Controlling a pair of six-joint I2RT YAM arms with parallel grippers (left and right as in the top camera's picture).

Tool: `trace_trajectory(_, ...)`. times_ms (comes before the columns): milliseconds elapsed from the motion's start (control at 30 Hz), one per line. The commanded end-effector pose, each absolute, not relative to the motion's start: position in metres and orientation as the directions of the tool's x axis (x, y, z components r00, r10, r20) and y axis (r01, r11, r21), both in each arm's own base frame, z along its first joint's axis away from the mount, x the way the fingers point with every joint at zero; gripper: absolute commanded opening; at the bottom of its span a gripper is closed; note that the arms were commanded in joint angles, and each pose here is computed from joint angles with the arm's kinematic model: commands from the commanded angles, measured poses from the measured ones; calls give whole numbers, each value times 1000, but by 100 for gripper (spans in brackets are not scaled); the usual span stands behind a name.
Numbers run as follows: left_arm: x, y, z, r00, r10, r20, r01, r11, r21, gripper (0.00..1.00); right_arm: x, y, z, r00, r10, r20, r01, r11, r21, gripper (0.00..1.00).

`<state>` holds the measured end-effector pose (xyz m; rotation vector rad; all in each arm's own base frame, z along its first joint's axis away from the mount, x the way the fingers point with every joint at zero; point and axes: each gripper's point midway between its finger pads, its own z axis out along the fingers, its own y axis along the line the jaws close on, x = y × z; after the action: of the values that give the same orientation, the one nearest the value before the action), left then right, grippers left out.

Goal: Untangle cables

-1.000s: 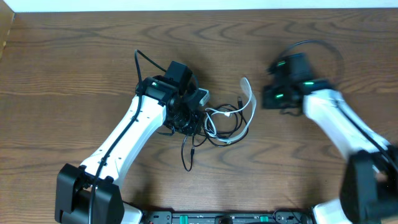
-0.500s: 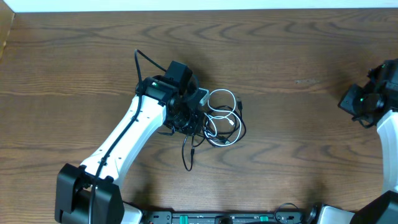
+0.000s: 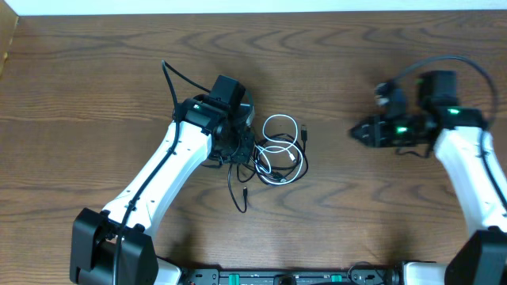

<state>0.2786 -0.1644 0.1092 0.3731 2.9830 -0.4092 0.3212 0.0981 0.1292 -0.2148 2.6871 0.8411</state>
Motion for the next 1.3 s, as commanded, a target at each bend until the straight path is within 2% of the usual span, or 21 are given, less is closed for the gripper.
trace_trajectory(0, 280, -177, 116, -967, 208, -149, 247, 912, -327, 8, 305, 151, 117, -909, -242, -341, -403, 725, 559, 49)
trace_trajectory(200, 280, -179, 116, -966, 208, -153, 249, 909, -334, 7, 287, 212, 84, -855, -413, -313, -517, 640, 568, 54)
trace_trajectory(433, 280, -179, 116, -966, 208, -153, 249, 910, -333, 8, 273, 263, 63, -804, -493, -332, -581, 535, 614, 55)
trace_trajectory(600, 281, -178, 116, -966, 207, -154, 248, 911, -330, 8, 274, 288, 62, -783, -496, -376, -612, 502, 612, 53)
trace_trajectory(700, 281, -178, 116, -966, 207, -154, 248, 911, -330, 8, 280, 298, 66, -784, -471, -405, -615, 499, 610, 47)
trace_trajectory(767, 281, -178, 116, -966, 207, -154, 248, 911, -330, 8, 287, 300, 66, -798, -442, -408, -600, 533, 597, 36)
trace_trajectory(833, 281, -178, 116, -966, 207, -154, 248, 911, -330, 8, 295, 298, 60, -822, -411, -393, -569, 598, 565, 13)
trace_trajectory(867, 281, -178, 116, -966, 207, -154, 248, 911, -330, 8, 299, 295, 56, -837, -393, -381, -546, 637, 544, 4)
trace_trajectory(900, 281, -178, 116, -966, 207, -154, 248, 912, -327, 8, 302, 292, 52, -854, -371, -364, -517, 678, 523, 1)
trace_trajectory(1033, 282, -175, 115, -966, 206, -157, 246, 918, -312, 8, 306, 272, 37, -901, -311, -303, -420, 801, 427, 1)
trace_trajectory(1067, 285, -167, 113, -966, 202, -161, 239, 935, -261, 8, 310, 247, 24, -937, -241, -253, -316, 893, 319, 1)
trace_trajectory(1133, 287, -156, 110, -967, 194, -163, 226, 953, -204, 8, 315, 209, 15, -959, -173, -226, -212, 964, 160, 1)
trace_trajectory(1267, 292, -135, 107, -969, 182, -166, 200, 975, -95, 8, 327, 143, 31, -964, -102, -246, -91, 994, -56, 1)
